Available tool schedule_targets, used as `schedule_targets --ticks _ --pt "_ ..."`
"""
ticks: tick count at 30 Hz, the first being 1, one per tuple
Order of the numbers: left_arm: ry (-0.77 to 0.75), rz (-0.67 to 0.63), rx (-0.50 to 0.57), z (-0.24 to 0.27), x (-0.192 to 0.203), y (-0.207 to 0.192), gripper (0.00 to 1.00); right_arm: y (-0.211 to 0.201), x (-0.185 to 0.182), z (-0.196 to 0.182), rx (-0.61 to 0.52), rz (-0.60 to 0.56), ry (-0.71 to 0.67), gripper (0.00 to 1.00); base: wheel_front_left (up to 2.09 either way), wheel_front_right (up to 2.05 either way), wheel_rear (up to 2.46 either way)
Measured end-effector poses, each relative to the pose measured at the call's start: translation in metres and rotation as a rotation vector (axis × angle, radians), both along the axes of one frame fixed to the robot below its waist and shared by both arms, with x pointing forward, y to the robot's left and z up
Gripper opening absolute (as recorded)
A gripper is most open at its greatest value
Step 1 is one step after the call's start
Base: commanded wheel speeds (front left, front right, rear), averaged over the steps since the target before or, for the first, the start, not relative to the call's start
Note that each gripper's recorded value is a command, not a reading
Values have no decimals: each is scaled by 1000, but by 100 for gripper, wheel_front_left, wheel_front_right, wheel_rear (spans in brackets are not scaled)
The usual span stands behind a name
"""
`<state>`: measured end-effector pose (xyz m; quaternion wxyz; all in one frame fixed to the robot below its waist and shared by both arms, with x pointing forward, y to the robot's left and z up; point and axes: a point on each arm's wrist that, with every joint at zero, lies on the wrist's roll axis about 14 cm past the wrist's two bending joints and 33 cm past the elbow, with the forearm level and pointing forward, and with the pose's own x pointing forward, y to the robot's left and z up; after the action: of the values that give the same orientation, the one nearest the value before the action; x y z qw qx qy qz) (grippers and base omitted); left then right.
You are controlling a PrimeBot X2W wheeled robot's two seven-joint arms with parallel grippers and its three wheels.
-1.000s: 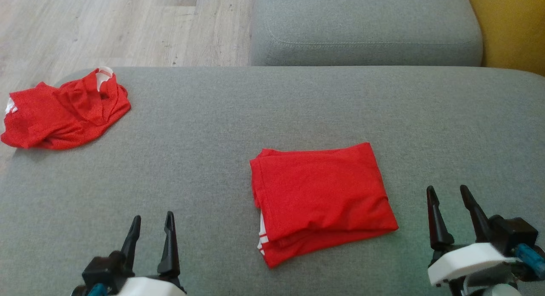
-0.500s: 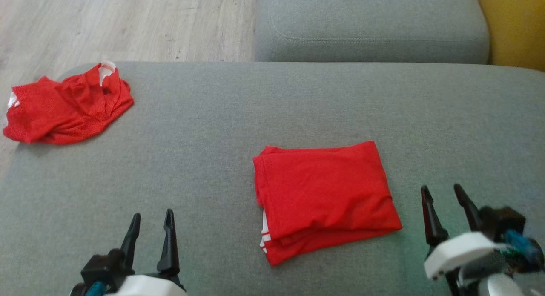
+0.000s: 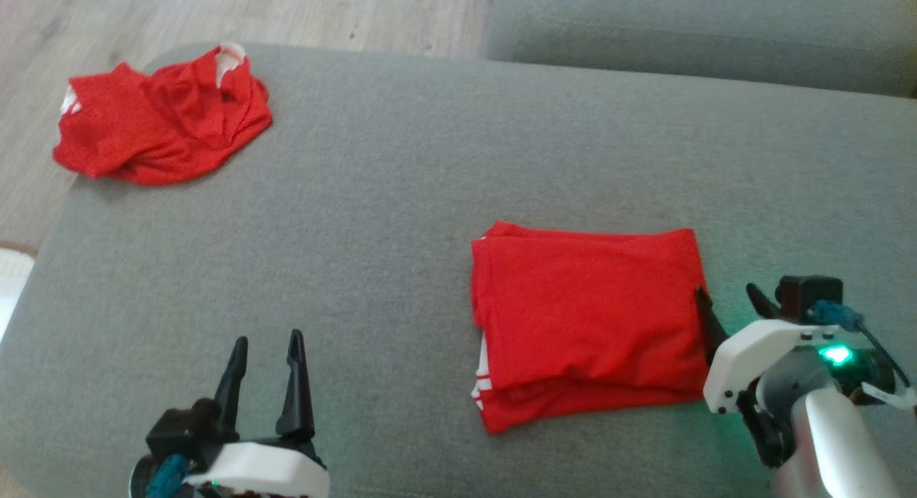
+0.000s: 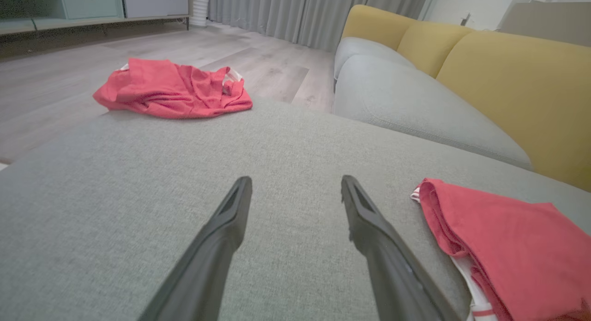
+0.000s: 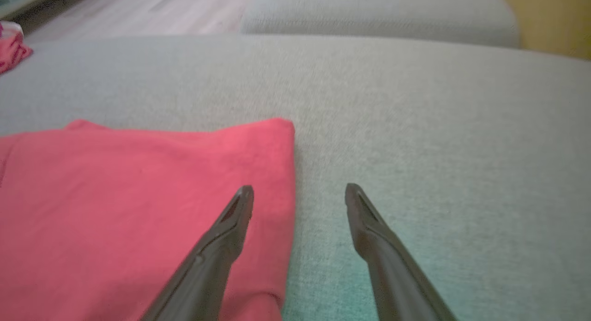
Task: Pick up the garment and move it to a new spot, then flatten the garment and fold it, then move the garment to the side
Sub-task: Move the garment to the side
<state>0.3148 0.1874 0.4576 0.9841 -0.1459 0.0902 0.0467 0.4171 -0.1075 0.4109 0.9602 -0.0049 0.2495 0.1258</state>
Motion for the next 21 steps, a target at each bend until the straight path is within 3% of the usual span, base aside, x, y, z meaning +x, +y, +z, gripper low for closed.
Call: schedule_targets --ticks 5,11,13,15,16,17,21 --pt "28 30 -11 -10 -4 6 100 13 -3 -33 -6 36 122 100 0 0 0" --pt "38 44 2 -13 -1 11 100 26 -3 -43 19 62 166 100 0 0 0" --pt "36 41 0 -13 0 10 100 32 -3 -43 29 78 170 47 0 0 0" --pt "37 36 0 -13 1 9 100 38 -4 -42 37 96 171 36 0 0 0" --pt "36 32 2 -13 2 8 100 41 -5 -43 46 102 173 23 0 0 0" --pt "34 27 6 -13 3 7 100 42 -6 -43 63 100 174 2 0 0 0" --pt "31 7 5 -14 8 2 100 40 -5 -43 126 63 152 0 0 0 0"
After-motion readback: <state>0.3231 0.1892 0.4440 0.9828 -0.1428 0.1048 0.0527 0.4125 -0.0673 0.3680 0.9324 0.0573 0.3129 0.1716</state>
